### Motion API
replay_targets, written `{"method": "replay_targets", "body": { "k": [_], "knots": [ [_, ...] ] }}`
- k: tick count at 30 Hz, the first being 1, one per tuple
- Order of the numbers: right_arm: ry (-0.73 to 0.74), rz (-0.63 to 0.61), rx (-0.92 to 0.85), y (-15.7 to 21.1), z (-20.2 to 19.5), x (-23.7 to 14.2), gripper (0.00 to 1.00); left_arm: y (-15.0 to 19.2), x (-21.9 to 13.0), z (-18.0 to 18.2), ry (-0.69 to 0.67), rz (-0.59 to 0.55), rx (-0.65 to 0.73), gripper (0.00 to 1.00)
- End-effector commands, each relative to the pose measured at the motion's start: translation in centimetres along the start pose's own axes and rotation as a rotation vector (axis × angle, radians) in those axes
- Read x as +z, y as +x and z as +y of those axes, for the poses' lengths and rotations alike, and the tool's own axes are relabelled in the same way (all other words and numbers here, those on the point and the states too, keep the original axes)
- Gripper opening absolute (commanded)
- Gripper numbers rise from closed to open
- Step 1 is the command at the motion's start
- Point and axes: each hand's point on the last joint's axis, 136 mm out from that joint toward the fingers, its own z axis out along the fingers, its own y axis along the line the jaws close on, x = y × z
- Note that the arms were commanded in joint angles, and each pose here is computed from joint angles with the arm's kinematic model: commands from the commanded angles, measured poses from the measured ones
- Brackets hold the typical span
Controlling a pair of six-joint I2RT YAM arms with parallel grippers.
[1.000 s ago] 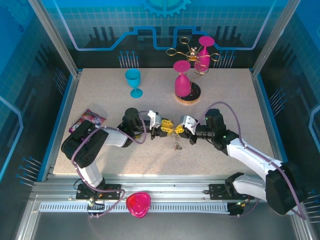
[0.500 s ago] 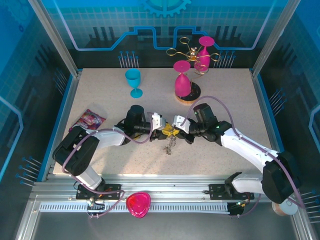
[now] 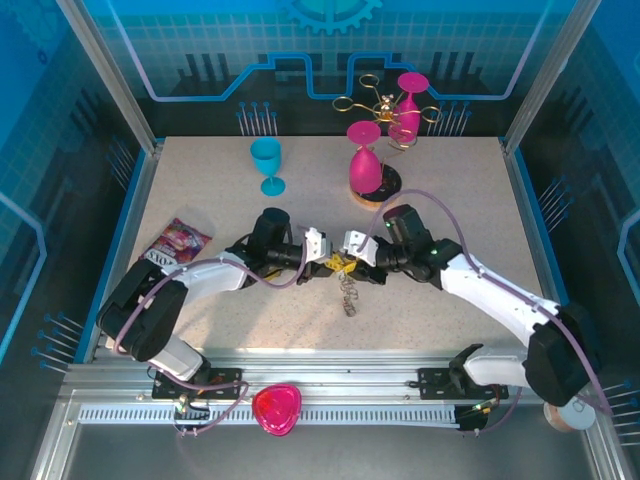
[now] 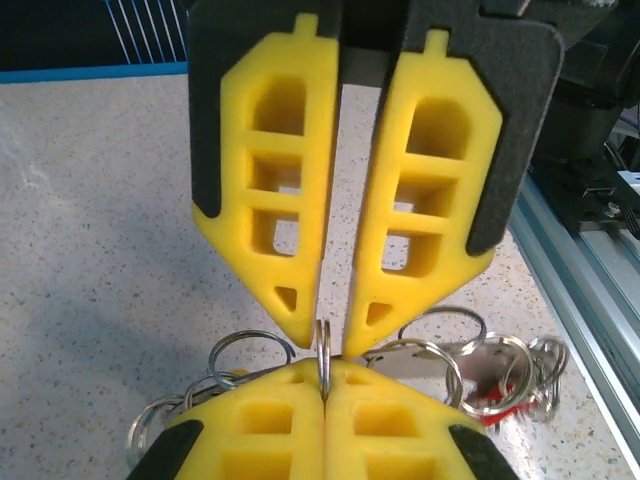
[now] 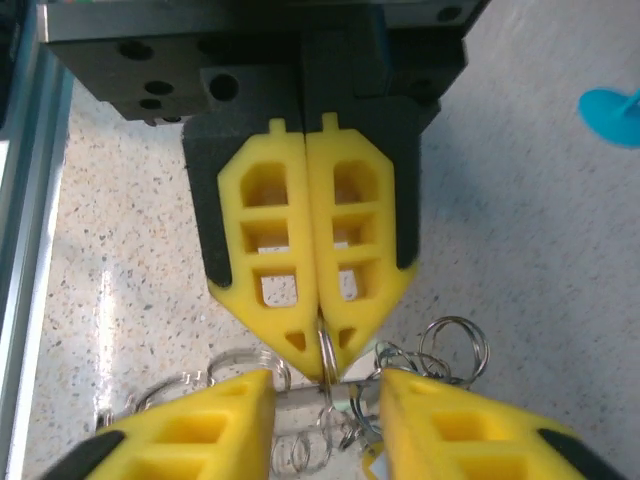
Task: Put the keys on the keyring
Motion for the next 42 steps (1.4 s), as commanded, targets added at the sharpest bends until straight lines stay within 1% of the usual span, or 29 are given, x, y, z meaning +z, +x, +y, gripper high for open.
{"method": "replay_targets", "body": {
  "k": [1, 3, 8, 14, 22, 24, 28, 30, 31, 32, 35, 39, 42],
  "knots": [
    [0.029, -0.227, 0.017, -2.9, -0.4, -1.8, 0.41, -2.1, -0.4, -1.1, 0.023, -0.091, 0.050, 0.00],
    [0.039, -0.267, 0.036, -2.7, -0.6, -2.1, 0.40, -2.2, -0.4, -1.3, 0.028, -0.116, 0.046, 0.00],
    [0.016, -0.267, 0.048, -1.7, -0.1, -1.4, 0.36, -2.5, -0.4, -1.4, 0.037, -0.156, 0.036, 0.00],
    [-0.009, -0.258, 0.029, -0.6, 0.6, -0.8, 0.32, -2.4, -0.4, -1.3, 0.040, -0.166, 0.025, 0.00],
    [-0.029, -0.266, 0.017, -0.9, 0.5, -0.3, 0.26, -2.5, -0.4, -1.5, 0.061, -0.174, 0.025, 0.00],
    [-0.032, -0.273, 0.012, -1.1, 0.4, -0.2, 0.22, -2.5, -0.4, -1.6, 0.069, -0.175, 0.024, 0.00],
    [-0.045, -0.278, 0.001, -1.4, 0.4, -0.1, 0.09, -2.5, -0.3, -1.7, 0.079, -0.179, 0.022, 0.00],
    [-0.049, -0.278, -0.002, -1.5, 0.4, 0.0, 0.00, -2.4, -0.3, -1.7, 0.079, -0.176, 0.019, 0.00],
    [-0.047, -0.275, -0.005, -1.5, 0.3, 0.0, 0.00, -2.2, -0.2, -1.6, 0.072, -0.171, 0.012, 0.01],
    [-0.045, -0.270, -0.005, -1.4, 0.3, 0.0, 0.00, -2.2, -0.2, -1.4, 0.060, -0.165, 0.007, 0.09],
    [-0.037, -0.217, 0.004, -0.7, 0.2, 0.1, 0.00, -1.7, -0.3, -0.8, 0.021, -0.134, -0.021, 0.19],
    [-0.051, -0.123, 0.013, 0.1, 0.4, 0.4, 0.00, -1.1, -0.5, -0.6, -0.002, -0.063, -0.031, 0.21],
    [-0.068, -0.058, 0.015, 0.4, 0.8, 0.9, 0.00, -0.7, -0.6, -0.6, 0.002, -0.023, -0.035, 0.19]
  ]
}}
